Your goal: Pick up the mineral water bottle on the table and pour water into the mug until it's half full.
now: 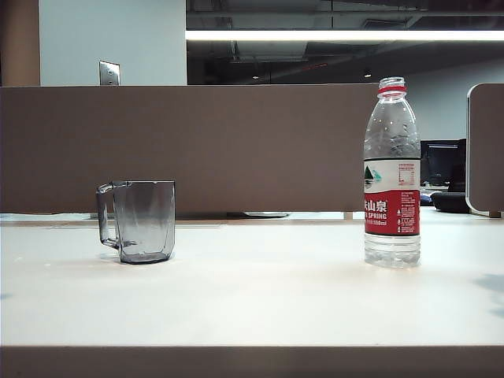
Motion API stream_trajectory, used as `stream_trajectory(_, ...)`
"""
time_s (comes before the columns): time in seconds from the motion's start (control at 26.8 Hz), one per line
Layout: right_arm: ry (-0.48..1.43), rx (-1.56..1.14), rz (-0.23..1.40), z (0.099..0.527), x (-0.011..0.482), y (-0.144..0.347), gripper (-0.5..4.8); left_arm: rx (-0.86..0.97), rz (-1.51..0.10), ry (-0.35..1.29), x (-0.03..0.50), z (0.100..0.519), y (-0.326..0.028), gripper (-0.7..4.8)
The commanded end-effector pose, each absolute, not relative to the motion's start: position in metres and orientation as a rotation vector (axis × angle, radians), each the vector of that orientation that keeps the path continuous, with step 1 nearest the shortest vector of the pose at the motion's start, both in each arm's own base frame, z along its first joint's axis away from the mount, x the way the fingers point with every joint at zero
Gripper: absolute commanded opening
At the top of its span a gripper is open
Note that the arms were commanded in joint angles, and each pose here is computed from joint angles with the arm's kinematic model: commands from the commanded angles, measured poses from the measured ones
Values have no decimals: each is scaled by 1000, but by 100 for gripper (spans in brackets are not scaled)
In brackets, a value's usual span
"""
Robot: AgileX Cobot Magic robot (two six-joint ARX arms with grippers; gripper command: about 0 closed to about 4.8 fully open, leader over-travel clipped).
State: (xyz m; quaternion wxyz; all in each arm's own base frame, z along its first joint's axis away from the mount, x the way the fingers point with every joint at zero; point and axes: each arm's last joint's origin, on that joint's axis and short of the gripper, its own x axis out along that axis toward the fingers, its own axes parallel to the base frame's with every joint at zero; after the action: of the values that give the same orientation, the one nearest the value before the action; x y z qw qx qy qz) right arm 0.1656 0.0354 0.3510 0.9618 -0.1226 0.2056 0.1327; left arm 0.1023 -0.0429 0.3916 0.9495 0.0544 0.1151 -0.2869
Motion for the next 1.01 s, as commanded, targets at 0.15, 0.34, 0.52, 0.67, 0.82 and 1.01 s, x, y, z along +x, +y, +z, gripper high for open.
stream_trajectory(0.15, 528, -174, 282, 313, 196, 43, 430, 113, -585, 209, 100, 395, -42, -5)
stream_trajectory(0.34, 558, -172, 286, 258, 202, 44, 479, 114, -584, 207, 100, 395, -42, -5)
stream_trajectory(0.52, 494, -122, 302, 208, 196, 44, 479, 114, -582, 208, 100, 395, -42, -5)
stream_trajectory(0.67, 354, -7, 289, 184, 190, 43, 479, 118, -548, 209, 101, 395, -41, -5)
stream_trajectory(0.82, 250, 22, 287, 172, 187, 42, 479, 119, -543, 209, 101, 395, -41, -5)
stream_trajectory(1.01, 244, 23, 294, 162, 198, 45, 479, 119, -544, 210, 101, 395, -41, -5)
